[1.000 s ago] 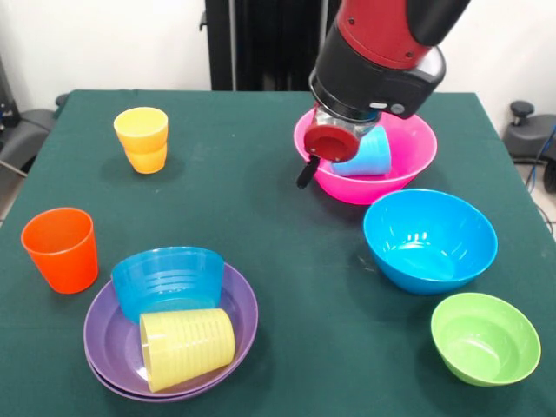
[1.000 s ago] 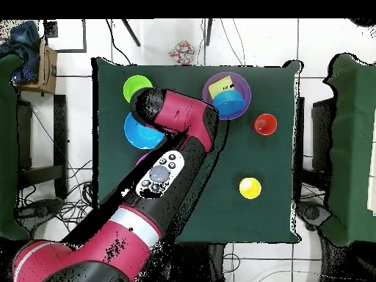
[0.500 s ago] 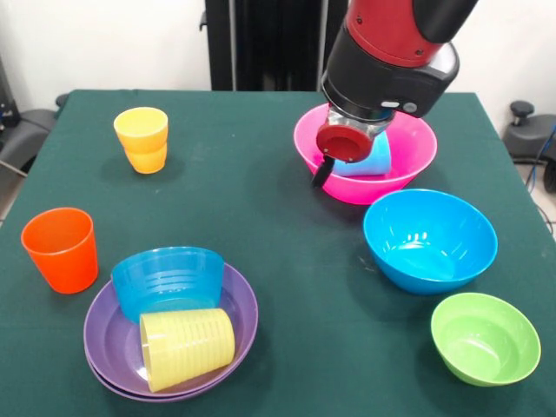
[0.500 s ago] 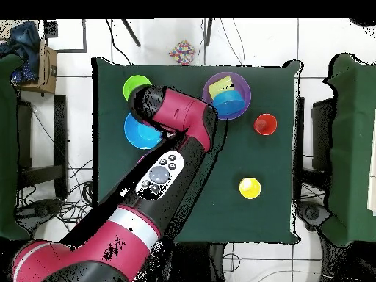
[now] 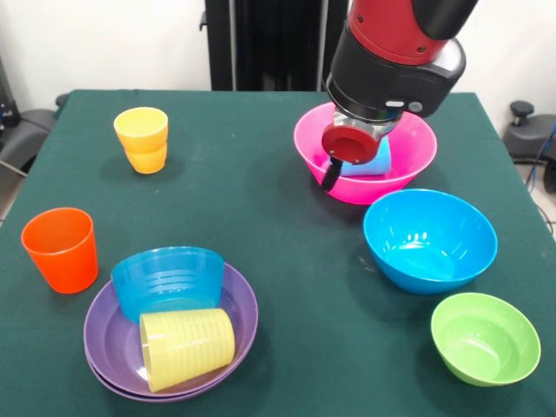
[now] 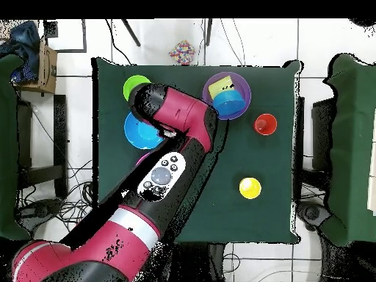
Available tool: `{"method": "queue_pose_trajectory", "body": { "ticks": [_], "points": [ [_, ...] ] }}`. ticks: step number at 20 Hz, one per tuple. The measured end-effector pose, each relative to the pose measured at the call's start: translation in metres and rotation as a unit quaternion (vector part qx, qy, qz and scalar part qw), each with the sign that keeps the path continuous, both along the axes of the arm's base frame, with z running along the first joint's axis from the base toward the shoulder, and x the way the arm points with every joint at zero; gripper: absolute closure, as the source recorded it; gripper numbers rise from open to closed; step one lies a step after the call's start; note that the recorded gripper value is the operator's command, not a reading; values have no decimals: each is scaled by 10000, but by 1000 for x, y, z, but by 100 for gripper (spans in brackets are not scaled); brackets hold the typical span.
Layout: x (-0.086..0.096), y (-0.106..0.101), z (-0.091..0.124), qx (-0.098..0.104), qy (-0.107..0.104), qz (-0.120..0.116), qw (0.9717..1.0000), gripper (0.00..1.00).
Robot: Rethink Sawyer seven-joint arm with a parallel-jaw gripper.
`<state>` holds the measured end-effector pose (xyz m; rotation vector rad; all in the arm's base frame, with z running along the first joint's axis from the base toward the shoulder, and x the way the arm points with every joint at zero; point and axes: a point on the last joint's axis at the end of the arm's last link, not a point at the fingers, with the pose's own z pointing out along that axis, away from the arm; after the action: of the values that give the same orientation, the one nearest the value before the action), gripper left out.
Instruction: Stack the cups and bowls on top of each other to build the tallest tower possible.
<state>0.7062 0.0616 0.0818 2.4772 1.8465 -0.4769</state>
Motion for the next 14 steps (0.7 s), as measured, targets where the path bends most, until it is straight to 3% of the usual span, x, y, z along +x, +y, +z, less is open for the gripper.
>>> {"method": "queue_pose_trajectory", "body": {
  "ticks": [8, 14],
  "points": [
    [-5, 11, -6, 125, 7, -154, 9998, 0],
    [-15, 25, -23, 95, 146, -82, 9998, 0]
  ]
}}
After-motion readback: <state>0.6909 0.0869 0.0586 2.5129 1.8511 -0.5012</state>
